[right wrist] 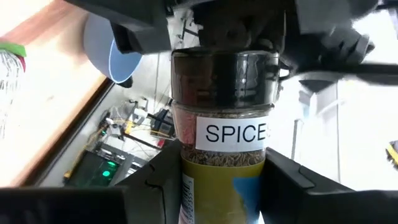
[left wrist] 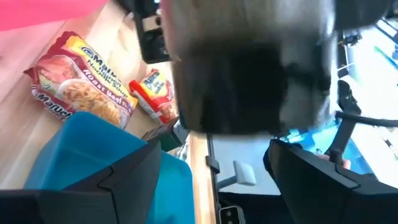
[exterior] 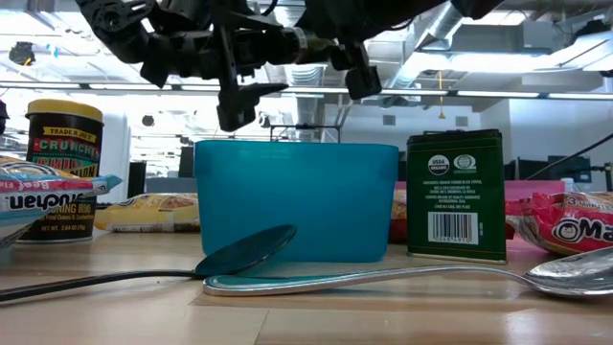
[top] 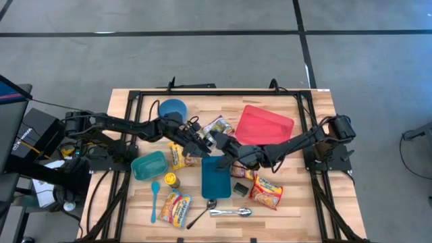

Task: Pick & Place Food Item
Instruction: Put the green seasoning bottle into the blue bin

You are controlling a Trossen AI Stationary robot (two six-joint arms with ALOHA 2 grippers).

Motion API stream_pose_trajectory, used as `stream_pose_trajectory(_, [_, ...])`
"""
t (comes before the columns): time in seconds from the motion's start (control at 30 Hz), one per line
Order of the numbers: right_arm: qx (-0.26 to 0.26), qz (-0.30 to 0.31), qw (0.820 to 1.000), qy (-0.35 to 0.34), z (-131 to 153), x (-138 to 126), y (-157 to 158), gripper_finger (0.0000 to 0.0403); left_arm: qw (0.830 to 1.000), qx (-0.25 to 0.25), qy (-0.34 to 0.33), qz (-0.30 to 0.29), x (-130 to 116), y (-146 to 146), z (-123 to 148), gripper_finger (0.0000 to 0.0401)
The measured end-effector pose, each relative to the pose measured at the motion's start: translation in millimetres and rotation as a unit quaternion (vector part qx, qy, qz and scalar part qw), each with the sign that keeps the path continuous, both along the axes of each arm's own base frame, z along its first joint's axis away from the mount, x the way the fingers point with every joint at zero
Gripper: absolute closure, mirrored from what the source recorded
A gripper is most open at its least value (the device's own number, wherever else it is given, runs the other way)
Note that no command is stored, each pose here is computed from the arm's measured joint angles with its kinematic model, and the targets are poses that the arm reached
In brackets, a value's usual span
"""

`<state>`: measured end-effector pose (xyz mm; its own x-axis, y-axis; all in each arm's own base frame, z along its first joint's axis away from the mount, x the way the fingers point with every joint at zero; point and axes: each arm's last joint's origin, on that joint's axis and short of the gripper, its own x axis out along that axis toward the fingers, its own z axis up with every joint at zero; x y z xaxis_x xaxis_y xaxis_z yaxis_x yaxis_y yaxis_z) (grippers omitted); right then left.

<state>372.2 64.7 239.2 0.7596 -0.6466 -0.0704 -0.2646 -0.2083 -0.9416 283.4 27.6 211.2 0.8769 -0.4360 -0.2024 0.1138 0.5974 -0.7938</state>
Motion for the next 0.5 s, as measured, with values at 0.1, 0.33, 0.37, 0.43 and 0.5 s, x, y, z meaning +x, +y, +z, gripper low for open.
stream_pose_trajectory(0.1, [0.013, -0.031, 0.999, -0.016, 0, 0, -6, 0.0250, 1.000, 0.013, -0.006, -0.011, 0, -3, 0, 0.0109])
stream_pose_trajectory(0.33, [0.064, -0.059, 0.994, -0.068, 9, -3, -20, 0.0253, 0.998, 0.044, -0.021, -0.036, 1, -13, -1, 0.0109])
stream_pose_trajectory(0.37, [0.073, -0.064, 0.992, -0.074, 11, -5, -23, 0.0252, 0.998, 0.050, -0.024, -0.040, 1, -14, -1, 0.0109])
stream_pose_trajectory(0.43, [0.098, -0.075, 0.988, -0.089, 17, -9, -30, 0.0251, 0.997, 0.059, -0.029, -0.047, 1, -17, -1, 0.0109])
stream_pose_trajectory(0.5, [0.128, -0.087, 0.982, -0.112, 26, -17, -37, 0.0251, 0.996, 0.071, -0.032, -0.053, 1, -19, -1, 0.0109])
